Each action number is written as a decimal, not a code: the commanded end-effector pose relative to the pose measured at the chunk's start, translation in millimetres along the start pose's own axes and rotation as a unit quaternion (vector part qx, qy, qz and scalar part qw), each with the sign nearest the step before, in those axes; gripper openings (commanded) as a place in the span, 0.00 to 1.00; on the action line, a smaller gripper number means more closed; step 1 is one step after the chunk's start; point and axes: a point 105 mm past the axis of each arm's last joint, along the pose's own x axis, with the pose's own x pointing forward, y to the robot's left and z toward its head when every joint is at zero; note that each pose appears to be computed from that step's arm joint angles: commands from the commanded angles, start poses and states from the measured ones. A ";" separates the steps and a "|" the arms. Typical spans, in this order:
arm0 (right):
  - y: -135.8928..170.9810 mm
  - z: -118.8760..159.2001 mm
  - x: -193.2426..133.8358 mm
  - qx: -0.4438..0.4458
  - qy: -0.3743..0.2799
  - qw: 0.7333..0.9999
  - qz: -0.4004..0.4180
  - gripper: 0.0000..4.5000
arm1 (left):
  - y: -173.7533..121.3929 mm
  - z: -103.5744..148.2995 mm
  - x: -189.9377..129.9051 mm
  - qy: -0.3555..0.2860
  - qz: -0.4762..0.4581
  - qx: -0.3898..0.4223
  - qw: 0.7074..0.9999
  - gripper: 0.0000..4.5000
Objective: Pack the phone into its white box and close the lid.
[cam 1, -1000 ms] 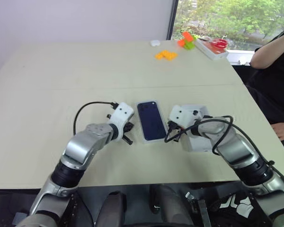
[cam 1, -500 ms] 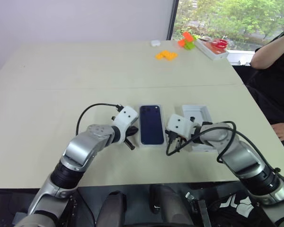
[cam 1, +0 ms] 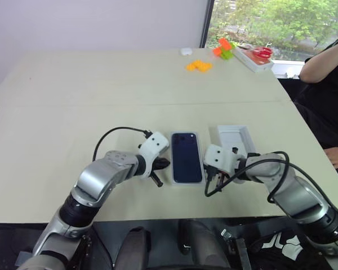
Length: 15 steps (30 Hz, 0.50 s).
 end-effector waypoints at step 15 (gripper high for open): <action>3.0 14.1 -14.7 -0.028 -0.028 0.999 0.015 0.00 | -26.4 11.9 -2.3 -0.028 -0.074 0.018 0.997 0.01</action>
